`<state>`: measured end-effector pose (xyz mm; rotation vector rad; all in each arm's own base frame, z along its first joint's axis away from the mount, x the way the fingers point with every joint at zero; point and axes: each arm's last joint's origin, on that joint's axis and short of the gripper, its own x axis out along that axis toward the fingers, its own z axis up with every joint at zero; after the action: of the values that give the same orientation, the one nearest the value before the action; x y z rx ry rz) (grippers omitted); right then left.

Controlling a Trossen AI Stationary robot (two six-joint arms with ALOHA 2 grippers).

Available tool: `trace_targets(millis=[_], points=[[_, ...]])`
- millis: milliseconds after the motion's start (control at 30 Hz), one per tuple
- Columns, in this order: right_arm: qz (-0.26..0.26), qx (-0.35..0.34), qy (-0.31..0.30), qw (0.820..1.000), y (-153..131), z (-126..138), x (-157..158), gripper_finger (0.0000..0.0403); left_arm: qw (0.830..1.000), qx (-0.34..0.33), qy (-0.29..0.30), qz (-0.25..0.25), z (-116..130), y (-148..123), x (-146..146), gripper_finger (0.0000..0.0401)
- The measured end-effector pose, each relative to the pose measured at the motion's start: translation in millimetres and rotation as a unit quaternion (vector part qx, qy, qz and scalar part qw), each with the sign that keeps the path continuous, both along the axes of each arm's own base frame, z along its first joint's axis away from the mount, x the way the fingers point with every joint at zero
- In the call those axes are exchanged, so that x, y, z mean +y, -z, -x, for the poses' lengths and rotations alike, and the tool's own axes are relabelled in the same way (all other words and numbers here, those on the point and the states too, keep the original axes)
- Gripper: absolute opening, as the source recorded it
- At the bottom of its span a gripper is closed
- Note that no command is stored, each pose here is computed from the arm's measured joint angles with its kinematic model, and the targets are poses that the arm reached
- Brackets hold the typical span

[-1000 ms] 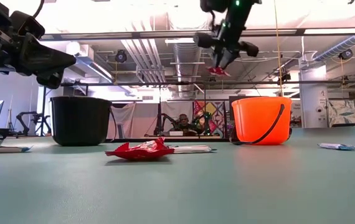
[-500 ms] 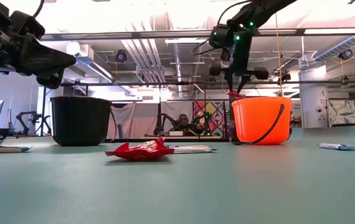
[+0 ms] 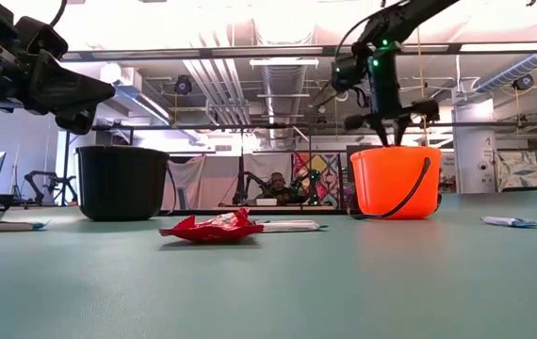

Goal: Sort candy by brand, put in halloween buckets
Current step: Put the red candy into the orange bucket

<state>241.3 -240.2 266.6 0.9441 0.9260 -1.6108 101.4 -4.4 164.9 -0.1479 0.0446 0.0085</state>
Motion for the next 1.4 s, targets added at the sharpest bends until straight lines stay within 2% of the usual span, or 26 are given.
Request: trace_targets(millis=[200,333,600,733,900,1000,1133,1267,1400], points=[[-0.043,0.008,0.028,0.999,24.8,9.4,4.3,0.0068,1.0,0.001,0.0,0.0,0.0,0.1,0.0,0.0007],[-0.051,0.011,0.058,0.997,33.6,12.4,7.8,0.0078,1.0,0.003,0.0,0.0,0.1,0.4,0.0,0.0006],[-0.064,-0.003,0.064,0.996,34.4,11.9,8.7,0.0141,1.0,0.004,0.0,0.0,0.1,0.5,0.0,0.0006],[-0.055,-0.012,0.049,0.997,25.4,7.9,8.0,0.0181,1.0,0.003,0.0,0.0,0.1,0.3,0.0,0.0006],[0.021,-0.022,0.024,0.999,-6.1,-4.3,16.0,0.0217,1.0,0.003,0.0,0.0,0.1,0.3,0.0,0.0006],[0.072,-0.029,-0.019,0.997,-29.3,-17.5,26.0,0.0231,1.0,0.003,0.0,0.0,0.1,0.3,0.0,0.0006],[0.128,-0.054,-0.137,0.981,-56.3,-46.7,50.7,0.024,1.0,0.003,0.0,0.0,0.1,0.3,0.0,0.0007],[0.163,-0.075,-0.264,0.948,-69.2,-79.2,87.3,0.0237,1.0,0.003,0.0,0.0,0.1,0.3,0.0,0.0006],[0.193,-0.092,-0.379,0.9,-72.6,-106.9,132.1,0.0236,1.0,0.003,0.0,0.0,0.1,0.3,0.0,0.0006]])
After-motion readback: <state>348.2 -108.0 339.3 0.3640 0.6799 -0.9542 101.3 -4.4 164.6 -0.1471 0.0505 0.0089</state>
